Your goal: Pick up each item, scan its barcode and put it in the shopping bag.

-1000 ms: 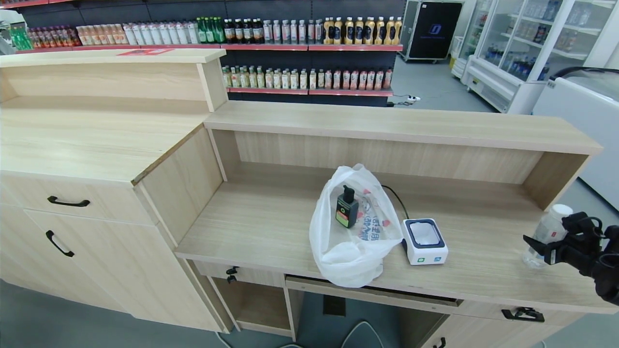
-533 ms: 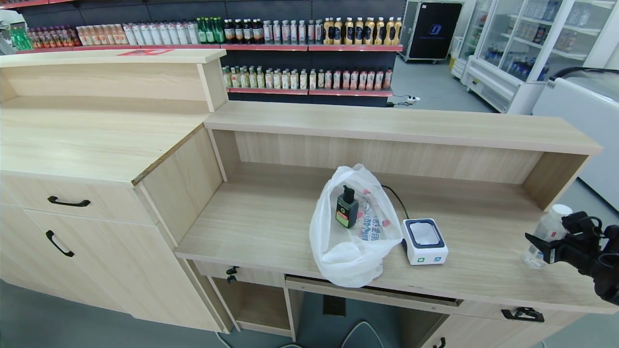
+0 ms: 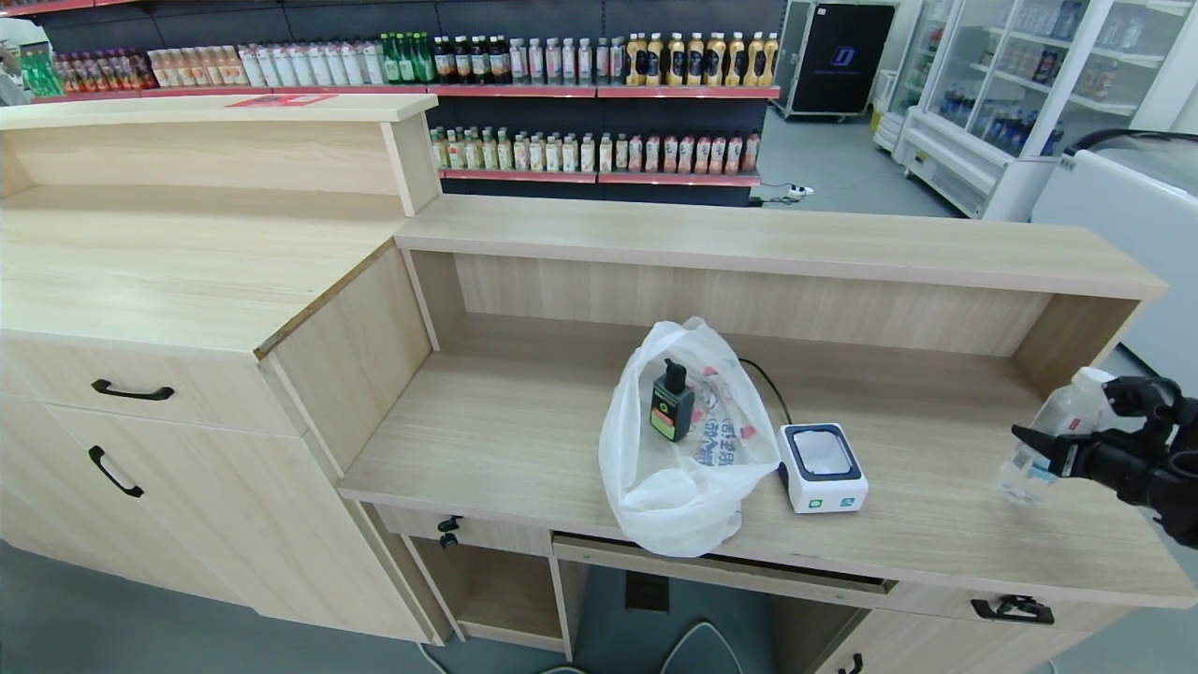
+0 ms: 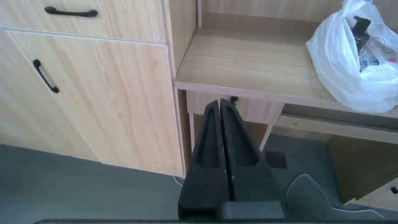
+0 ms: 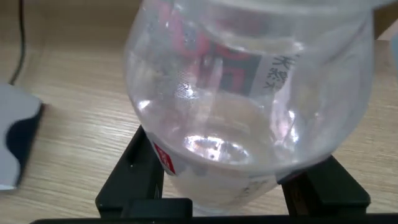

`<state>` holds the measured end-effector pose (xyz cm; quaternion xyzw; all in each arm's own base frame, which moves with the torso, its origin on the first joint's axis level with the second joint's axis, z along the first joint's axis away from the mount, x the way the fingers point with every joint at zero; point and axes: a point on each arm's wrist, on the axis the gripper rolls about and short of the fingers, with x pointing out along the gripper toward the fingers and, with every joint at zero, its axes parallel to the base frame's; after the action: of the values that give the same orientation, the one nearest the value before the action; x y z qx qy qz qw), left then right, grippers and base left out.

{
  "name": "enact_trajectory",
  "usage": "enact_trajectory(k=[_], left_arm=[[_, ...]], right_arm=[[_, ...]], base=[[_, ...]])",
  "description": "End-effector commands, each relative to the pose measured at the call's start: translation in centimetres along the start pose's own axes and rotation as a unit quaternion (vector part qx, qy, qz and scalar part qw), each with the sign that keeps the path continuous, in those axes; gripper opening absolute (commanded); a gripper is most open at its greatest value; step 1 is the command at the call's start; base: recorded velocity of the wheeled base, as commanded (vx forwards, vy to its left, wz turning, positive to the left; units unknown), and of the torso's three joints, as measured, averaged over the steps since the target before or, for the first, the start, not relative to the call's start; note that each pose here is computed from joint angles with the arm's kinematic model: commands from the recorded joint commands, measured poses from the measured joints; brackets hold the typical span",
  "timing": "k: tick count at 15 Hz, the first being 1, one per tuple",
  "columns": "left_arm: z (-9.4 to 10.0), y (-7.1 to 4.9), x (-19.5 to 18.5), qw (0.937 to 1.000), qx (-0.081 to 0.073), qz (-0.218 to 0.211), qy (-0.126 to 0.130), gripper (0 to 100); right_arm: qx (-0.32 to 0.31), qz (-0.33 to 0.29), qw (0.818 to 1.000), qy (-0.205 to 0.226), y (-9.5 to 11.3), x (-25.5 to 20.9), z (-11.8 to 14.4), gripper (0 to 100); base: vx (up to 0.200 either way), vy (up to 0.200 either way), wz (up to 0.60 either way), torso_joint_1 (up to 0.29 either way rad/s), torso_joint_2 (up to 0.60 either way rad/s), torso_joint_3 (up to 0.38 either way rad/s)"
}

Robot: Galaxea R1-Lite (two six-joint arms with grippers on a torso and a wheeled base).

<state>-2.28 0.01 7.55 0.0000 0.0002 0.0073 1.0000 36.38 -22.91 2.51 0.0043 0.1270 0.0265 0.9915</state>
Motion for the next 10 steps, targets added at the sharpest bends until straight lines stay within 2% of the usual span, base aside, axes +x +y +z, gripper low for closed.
enact_trajectory(k=[1,4,6,7,10], left_arm=[[0.0,0.0,0.0,1.0,0.0,0.0,0.0,0],[0.0,0.0,0.0,1.0,0.0,0.0,0.0,0],[0.0,0.0,0.0,1.0,0.0,0.0,0.0,0],[0.0,0.0,0.0,1.0,0.0,0.0,0.0,0],[0.0,0.0,0.0,1.0,0.0,0.0,0.0,0]], right_arm=[[0.038,0.03,0.998,-0.036,3.6,-2.7,9.1,0],[0.073,0.119,0.989,-0.048,8.7,-6.6,15.8,0],[0.066,0.187,0.978,-0.063,12.2,-9.0,18.6,0],[0.048,0.237,0.967,-0.076,14.6,-10.4,19.9,0],[0.03,0.332,0.94,-0.072,18.9,-12.9,19.9,0]], base=[[0.0,0.0,0.0,0.0,0.0,0.0],[0.0,0.0,0.0,0.0,0.0,0.0],[0.0,0.0,0.0,0.0,0.0,0.0],[0.0,0.0,0.0,0.0,0.0,0.0],[0.0,0.0,0.0,0.0,0.0,0.0]])
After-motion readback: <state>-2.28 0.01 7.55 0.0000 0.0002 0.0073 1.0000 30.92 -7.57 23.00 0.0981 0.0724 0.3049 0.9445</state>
